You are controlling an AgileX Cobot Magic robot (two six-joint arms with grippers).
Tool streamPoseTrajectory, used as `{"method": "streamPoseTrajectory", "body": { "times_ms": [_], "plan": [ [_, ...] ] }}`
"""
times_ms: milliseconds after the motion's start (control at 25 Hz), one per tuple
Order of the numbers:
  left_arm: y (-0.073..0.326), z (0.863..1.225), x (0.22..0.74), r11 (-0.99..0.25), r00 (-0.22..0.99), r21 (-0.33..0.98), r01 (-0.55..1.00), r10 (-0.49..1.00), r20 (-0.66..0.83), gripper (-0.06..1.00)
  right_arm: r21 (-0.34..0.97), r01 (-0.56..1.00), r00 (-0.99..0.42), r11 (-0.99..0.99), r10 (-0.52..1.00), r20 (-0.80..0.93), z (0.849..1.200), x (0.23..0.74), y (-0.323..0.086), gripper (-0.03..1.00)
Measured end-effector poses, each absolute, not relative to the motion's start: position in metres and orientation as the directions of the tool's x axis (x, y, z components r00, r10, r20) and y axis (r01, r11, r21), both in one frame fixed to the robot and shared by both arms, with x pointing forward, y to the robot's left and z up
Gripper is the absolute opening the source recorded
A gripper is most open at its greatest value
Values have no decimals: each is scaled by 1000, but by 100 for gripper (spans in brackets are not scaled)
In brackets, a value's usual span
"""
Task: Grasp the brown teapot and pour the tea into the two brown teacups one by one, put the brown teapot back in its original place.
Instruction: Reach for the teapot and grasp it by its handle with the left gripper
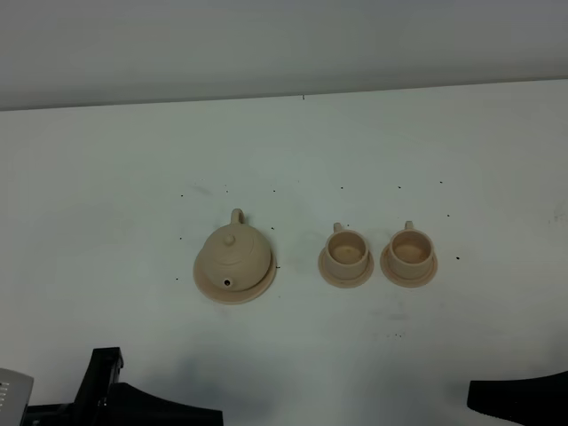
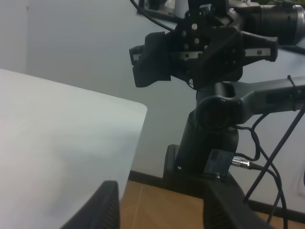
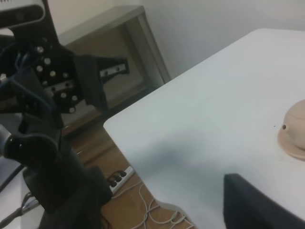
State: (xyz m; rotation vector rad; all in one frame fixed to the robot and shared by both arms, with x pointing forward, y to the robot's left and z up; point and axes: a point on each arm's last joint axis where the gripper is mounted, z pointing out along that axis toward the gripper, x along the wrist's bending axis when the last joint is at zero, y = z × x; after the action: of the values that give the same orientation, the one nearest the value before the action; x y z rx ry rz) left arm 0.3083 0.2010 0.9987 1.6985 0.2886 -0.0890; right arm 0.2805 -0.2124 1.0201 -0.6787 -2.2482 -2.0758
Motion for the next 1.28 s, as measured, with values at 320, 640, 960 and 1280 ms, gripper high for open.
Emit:
{"method": "streamPoseTrajectory", "body": {
  "times_ms": [320, 640, 960, 1280],
  "plan": [
    [201, 999, 308, -120, 962, 961, 250, 140, -233, 43, 948, 316, -906, 29, 306, 292, 1020, 280, -212, 55],
    [201, 999, 309, -109, 962, 962, 249, 147, -232, 43, 948, 316, -906, 29, 306, 292, 1020, 280, -212, 55],
    [201, 1013, 321, 6, 955, 981, 194, 228, -190, 36, 947, 313, -846, -78, 431, 315, 1025, 294, -217, 44],
    [202, 1059, 341, 0, 947, 1000, 11, 320, -11, 17, 996, 85, -725, -40, 683, 89, 1074, 311, -233, 5]
  ]
}}
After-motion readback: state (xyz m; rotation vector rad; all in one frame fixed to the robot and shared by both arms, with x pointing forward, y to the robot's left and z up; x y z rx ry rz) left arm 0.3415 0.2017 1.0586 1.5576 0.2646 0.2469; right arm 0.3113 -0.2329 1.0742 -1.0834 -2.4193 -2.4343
